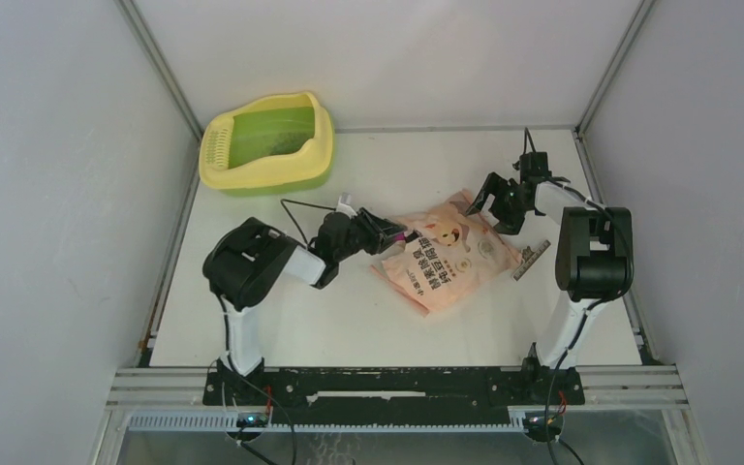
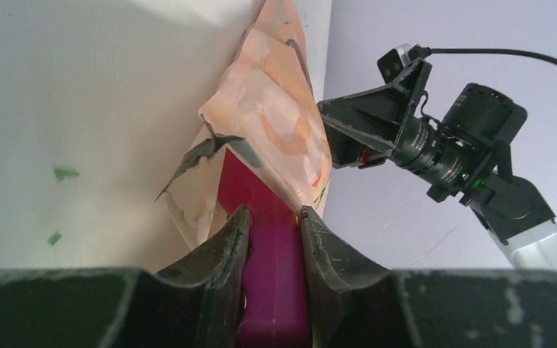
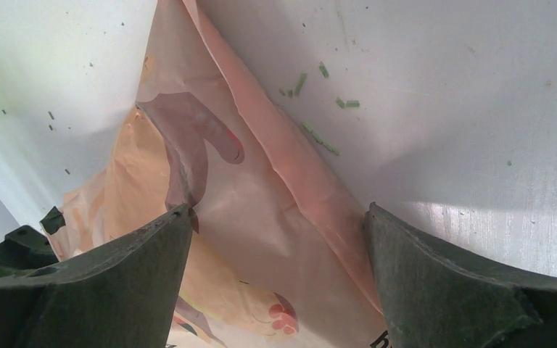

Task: Fill the litter box with clean litter
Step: 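Scoop the cat litter from the cat litter bag.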

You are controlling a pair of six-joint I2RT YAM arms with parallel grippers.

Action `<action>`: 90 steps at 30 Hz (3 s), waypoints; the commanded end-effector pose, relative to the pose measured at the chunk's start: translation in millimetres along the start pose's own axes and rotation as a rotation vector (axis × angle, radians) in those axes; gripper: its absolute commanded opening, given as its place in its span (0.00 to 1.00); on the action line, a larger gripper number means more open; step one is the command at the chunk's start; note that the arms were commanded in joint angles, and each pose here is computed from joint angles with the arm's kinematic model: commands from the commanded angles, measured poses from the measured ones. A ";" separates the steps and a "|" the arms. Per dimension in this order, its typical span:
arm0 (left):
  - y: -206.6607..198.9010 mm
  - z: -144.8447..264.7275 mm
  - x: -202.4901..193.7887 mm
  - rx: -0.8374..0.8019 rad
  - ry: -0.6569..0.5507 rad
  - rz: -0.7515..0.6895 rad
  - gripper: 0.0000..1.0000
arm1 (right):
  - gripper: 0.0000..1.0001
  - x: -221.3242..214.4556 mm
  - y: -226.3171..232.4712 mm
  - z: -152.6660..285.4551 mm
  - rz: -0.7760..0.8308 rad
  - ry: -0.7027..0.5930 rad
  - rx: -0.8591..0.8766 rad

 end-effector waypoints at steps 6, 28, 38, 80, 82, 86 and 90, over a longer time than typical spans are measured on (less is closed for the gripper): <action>-36.8 2.1 -8.9 -0.326 0.043 0.038 0.04 | 0.95 6.8 16.5 3.6 0.017 -0.024 0.053; -17.7 104.8 22.5 -0.295 0.006 0.025 0.03 | 0.95 11.7 30.8 28.2 0.043 -0.066 0.096; 19.0 142.3 33.3 -0.208 -0.063 0.016 0.03 | 0.95 9.9 33.1 28.1 0.054 -0.062 0.098; 7.1 35.0 16.6 -0.058 -0.092 -0.011 0.03 | 0.92 17.7 -2.6 10.7 -0.007 -0.078 -0.058; 6.2 27.7 14.6 -0.049 -0.098 -0.014 0.03 | 0.92 15.3 -3.3 8.4 -0.004 -0.071 -0.065; 6.8 13.9 13.1 -0.041 -0.113 -0.014 0.02 | 0.92 10.7 0.7 4.5 0.002 -0.062 -0.047; 10.1 -0.5 12.9 -0.012 -0.131 -0.007 0.03 | 0.92 5.7 4.2 -1.3 0.006 -0.039 -0.035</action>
Point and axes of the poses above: each gripper's point midway between its finger pads, its own z axis back along the fingers, its own y axis along the line the jaws close on, x = y × z, the point moved 3 cm from there along z, back along the fingers, and after that the axes turned 6 degrees about z, right-handed, at the moved point
